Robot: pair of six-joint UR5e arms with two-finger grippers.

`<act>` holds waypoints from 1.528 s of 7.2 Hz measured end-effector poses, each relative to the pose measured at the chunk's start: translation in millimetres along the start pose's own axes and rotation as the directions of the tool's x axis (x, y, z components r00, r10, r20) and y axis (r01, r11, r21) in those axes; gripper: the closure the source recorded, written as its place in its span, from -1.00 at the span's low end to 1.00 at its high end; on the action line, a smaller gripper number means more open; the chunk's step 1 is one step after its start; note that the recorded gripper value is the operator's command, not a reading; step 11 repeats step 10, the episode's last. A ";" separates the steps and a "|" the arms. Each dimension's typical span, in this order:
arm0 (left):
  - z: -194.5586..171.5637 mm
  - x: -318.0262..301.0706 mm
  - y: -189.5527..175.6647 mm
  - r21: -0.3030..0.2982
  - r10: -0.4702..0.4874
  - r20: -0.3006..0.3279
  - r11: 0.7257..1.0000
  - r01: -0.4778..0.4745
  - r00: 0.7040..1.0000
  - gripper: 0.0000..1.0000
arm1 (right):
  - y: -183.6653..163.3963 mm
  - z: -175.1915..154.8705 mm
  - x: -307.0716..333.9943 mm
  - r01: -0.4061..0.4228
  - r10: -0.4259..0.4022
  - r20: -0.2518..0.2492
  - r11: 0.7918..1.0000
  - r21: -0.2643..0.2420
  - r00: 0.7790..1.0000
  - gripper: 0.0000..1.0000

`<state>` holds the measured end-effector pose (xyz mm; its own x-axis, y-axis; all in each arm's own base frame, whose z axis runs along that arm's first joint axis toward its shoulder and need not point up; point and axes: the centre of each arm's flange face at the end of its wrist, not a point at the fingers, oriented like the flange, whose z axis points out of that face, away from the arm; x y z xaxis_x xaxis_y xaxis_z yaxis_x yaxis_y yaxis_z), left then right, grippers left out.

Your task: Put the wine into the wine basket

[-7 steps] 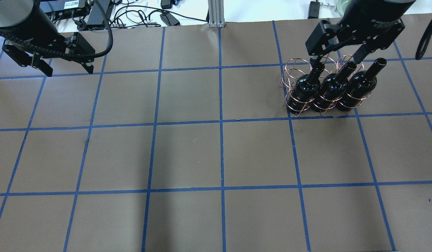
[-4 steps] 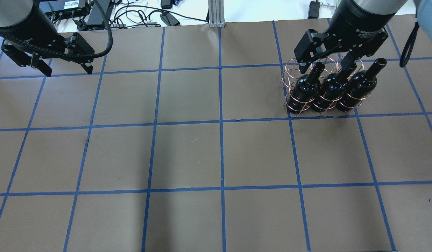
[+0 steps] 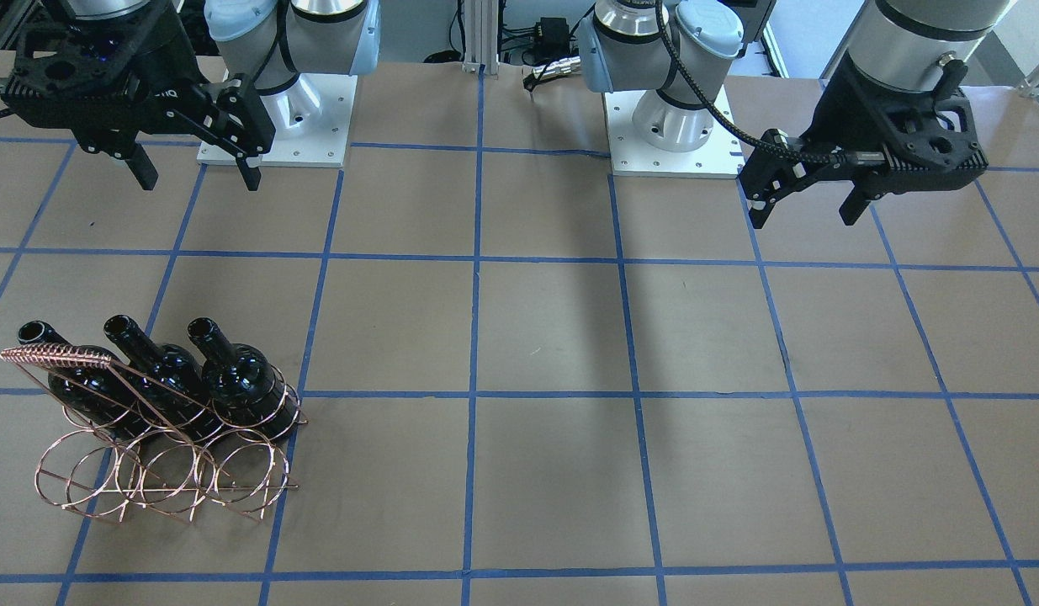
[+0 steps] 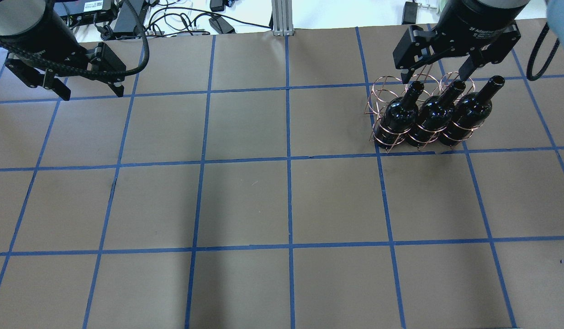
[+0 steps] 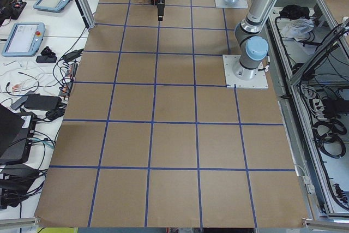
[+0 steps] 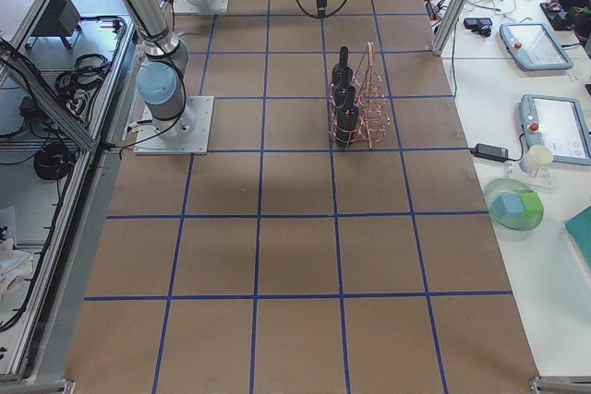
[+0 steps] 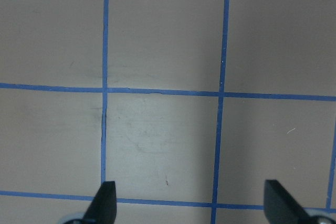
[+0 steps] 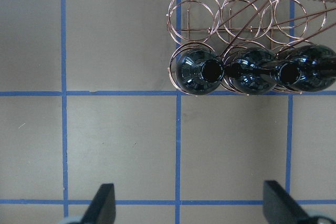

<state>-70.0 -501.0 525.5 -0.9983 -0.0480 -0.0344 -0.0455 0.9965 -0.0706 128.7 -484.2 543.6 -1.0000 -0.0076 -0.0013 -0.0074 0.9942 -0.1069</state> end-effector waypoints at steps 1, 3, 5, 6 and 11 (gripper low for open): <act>-3.1 14.6 3.4 0.005 0.012 -0.001 1.000 -0.012 1.000 -1.00 | -0.6 0.4 0.2 0.001 -0.001 -0.002 1.000 0.000 1.000 -1.00; -10.3 35.4 11.5 0.018 0.025 -0.004 1.000 -0.025 1.000 -1.00 | -1.0 1.0 0.3 0.003 -0.003 -0.003 1.000 0.000 1.000 -1.00; -12.8 39.3 14.8 0.020 0.029 -0.003 0.999 -0.028 1.000 -1.00 | -1.1 1.2 0.3 0.003 -0.003 -0.003 1.000 -0.001 1.000 -1.00; -12.0 39.4 15.2 0.018 0.029 -0.002 0.999 -0.029 1.000 -1.00 | -1.1 1.2 0.3 0.003 -0.003 -0.003 1.000 -0.001 1.000 -1.00; -8.9 39.3 14.9 0.012 0.030 0.002 0.999 -0.030 1.000 -1.00 | -1.6 6.0 0.2 -0.001 0.001 -0.002 1.000 0.001 1.000 -1.00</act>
